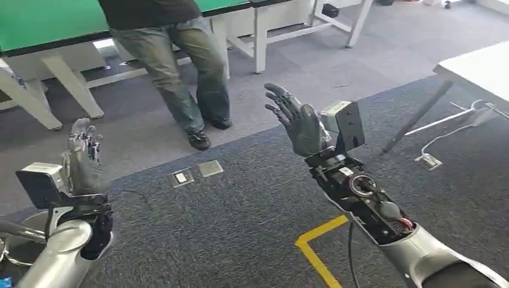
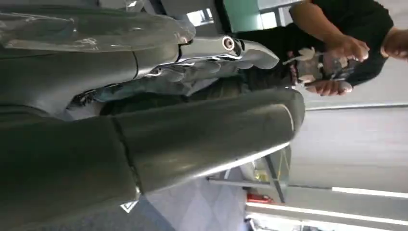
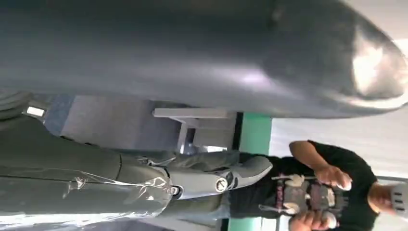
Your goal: Take the parts from the cabinet and place them on the table.
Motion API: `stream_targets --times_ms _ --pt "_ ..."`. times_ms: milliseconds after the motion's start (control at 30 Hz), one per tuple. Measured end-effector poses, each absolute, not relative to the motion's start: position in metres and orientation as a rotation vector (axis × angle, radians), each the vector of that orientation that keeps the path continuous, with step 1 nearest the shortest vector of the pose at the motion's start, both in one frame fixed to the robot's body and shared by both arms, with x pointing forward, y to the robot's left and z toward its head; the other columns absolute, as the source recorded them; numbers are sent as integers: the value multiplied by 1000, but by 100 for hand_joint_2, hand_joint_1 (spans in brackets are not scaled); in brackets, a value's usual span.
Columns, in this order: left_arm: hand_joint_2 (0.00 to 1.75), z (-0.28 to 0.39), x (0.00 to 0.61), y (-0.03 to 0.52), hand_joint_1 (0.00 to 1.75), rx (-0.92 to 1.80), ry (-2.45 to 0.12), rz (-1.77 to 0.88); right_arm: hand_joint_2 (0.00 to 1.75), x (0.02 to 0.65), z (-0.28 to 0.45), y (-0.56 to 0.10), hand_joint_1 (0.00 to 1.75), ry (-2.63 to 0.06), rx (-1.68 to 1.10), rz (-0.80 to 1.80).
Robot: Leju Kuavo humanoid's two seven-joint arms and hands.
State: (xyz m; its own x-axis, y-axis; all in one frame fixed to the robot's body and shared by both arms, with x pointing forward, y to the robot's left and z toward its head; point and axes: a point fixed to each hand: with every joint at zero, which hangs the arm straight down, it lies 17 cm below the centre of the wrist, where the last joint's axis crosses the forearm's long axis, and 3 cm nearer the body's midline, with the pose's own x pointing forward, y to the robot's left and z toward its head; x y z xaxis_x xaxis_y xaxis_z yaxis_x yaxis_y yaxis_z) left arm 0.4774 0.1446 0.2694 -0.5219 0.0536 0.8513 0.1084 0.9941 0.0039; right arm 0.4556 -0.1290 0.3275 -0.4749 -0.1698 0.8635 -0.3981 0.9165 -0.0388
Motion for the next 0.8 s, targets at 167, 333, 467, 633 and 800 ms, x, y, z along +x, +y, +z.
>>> stream_targets --times_ms 167,333,467,633,800 --pt "0 270 477 144 0 -117 -2121 -67 0 455 324 -130 0 -2066 405 284" --pt "0 270 477 143 0 -122 -2122 -68 0 455 323 -132 0 -2068 402 277" --pt "0 269 477 142 0 -125 -2120 -69 0 455 325 -132 0 -2071 403 279" --pt "0 271 478 143 0 -123 -2126 -70 0 455 327 -132 0 -2076 402 281" --pt "0 271 478 144 0 -124 -2124 -70 0 456 323 -131 0 -2068 402 282"
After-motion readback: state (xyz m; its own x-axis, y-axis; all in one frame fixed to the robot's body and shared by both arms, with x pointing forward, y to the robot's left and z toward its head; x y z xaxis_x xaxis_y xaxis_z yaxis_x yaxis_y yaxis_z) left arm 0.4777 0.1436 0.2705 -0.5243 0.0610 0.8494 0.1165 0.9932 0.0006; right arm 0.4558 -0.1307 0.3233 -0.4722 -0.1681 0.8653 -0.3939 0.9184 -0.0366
